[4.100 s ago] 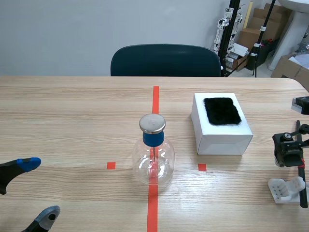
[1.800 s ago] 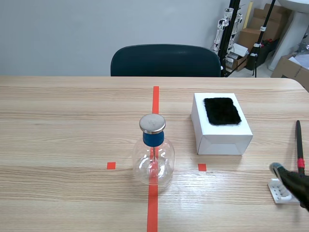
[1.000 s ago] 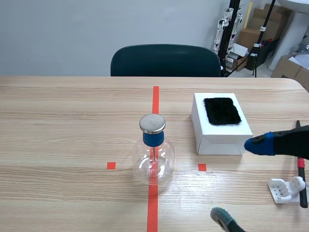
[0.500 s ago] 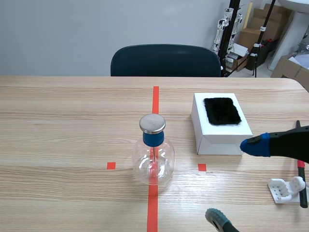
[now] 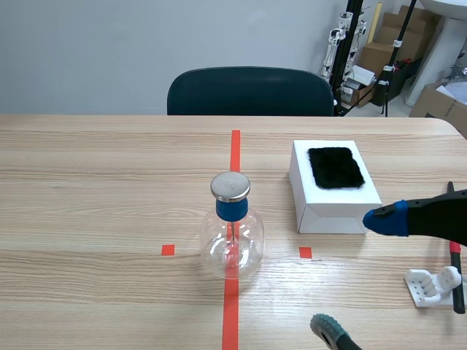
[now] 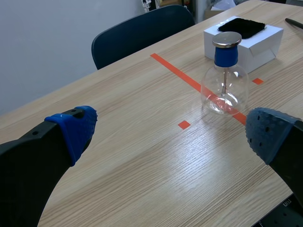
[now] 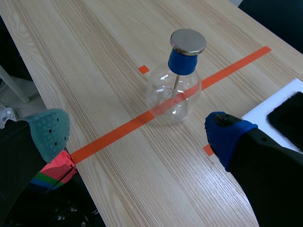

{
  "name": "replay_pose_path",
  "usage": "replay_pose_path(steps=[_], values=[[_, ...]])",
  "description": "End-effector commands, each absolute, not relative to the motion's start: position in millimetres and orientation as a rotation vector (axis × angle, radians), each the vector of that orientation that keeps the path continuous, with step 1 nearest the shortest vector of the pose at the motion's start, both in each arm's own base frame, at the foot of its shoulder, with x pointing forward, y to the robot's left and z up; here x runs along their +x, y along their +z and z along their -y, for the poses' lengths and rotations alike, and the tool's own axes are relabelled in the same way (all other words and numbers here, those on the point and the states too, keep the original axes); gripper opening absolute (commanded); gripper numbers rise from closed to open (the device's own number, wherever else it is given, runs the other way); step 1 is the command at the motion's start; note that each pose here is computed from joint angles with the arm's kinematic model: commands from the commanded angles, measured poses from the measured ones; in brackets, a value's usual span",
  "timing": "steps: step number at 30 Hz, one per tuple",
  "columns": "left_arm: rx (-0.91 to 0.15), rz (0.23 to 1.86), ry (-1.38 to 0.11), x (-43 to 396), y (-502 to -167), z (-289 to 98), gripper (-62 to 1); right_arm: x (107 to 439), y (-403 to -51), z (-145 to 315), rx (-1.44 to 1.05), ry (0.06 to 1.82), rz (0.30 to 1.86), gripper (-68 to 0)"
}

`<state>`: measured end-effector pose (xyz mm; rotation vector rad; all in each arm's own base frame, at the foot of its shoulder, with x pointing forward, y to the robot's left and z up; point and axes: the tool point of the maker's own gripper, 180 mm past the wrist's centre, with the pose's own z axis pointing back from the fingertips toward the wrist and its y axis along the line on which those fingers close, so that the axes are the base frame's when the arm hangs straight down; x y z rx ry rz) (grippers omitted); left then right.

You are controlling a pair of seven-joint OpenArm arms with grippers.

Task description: Do the electroscope experiment. return to the home posture

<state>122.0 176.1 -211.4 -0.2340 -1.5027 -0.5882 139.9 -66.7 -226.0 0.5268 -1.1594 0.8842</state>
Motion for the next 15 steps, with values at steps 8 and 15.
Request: replay_pose_path(steps=[8, 15], values=[[-0.255, 1.532, -0.581, 123.3, -204.2, -171.9, 1.4, 141.9, -221.8, 66.3, 0.539, 0.881, 1.174, -9.3], [-0.255, 1.531, -0.581, 123.3, -204.3, -171.9, 1.4, 141.9, -221.6, 66.3, 0.54, 0.88, 1.174, -9.3]])
